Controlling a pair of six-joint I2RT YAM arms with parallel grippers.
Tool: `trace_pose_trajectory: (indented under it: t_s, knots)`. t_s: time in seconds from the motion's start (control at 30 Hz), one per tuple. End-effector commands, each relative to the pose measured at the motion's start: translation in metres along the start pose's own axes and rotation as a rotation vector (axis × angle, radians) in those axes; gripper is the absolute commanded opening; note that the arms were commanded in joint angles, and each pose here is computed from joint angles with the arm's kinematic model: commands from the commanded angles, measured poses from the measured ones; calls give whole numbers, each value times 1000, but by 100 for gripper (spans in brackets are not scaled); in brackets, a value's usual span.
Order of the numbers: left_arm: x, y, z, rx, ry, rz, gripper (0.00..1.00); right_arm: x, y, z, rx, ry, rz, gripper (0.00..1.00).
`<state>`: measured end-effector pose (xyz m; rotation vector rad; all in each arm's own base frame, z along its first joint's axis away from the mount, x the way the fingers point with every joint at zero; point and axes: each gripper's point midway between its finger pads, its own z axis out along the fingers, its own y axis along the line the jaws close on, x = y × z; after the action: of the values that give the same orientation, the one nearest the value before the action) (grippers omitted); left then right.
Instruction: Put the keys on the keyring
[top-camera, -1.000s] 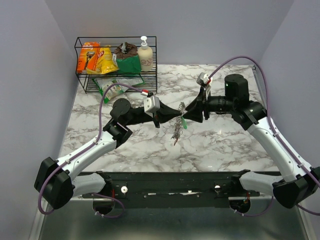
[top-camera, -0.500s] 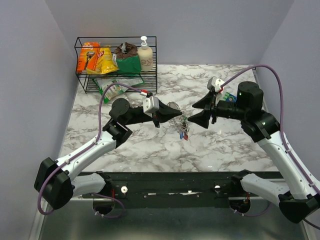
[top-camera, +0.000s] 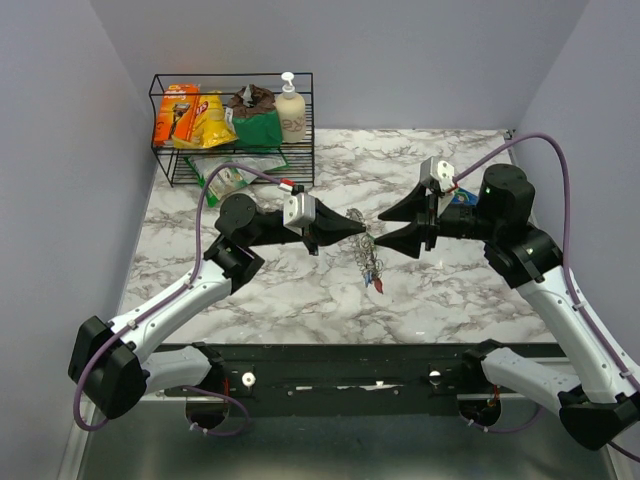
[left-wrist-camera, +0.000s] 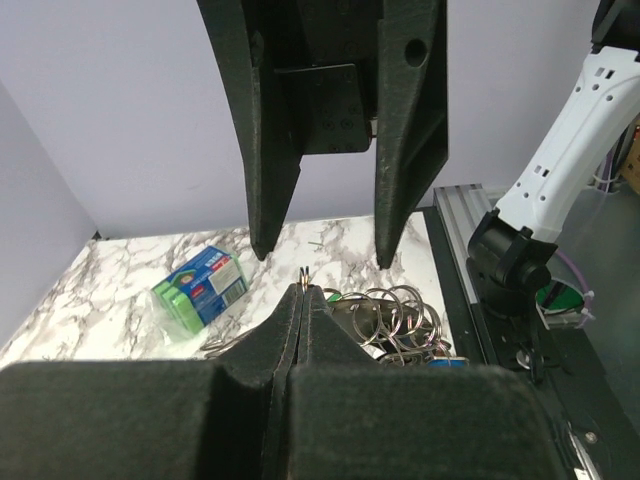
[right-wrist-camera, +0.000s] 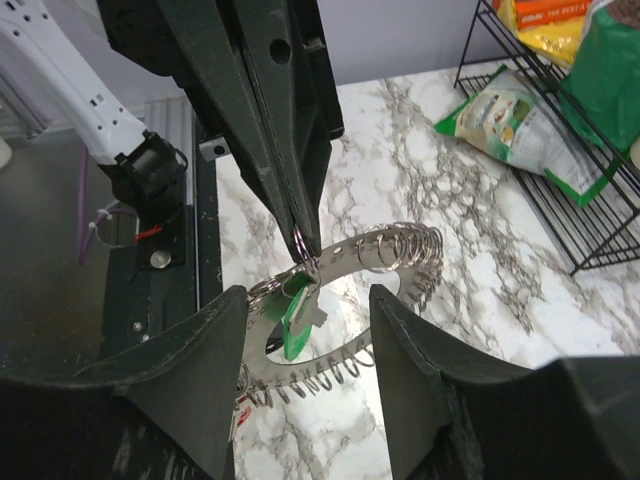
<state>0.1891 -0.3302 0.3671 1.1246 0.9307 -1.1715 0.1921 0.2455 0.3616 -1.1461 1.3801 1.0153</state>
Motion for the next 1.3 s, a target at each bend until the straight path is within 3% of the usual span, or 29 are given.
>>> trace_pose_trajectory:
  t_s: [0.0,0.13,0.23,0.5,0.67,0.8,0.9,1.27]
  knots:
    - [-30,-10,5,67,-64,65,0,-14,13,2,-78,-51,-32,59]
    - [-31,-12,5,79,-63,59,0,-14,14,4,-100,-56,-17,54]
    - [-31,-13,5,87,-61,52,0,-15,15,6,-115,-63,-6,43]
    - [-31,-12,6,91,-64,53,0,-10,16,11,-155,-66,17,40]
    - [-33,-13,7,98,-67,51,0,-8,15,13,-162,-61,39,26]
    - [-33,-13,8,102,-66,47,0,-8,16,13,-172,-62,36,9]
    - [-35,-13,8,105,-66,48,0,-9,16,13,-176,-62,36,3]
    - [-30,-7,6,76,9,90,2,-9,15,11,-149,-53,18,1]
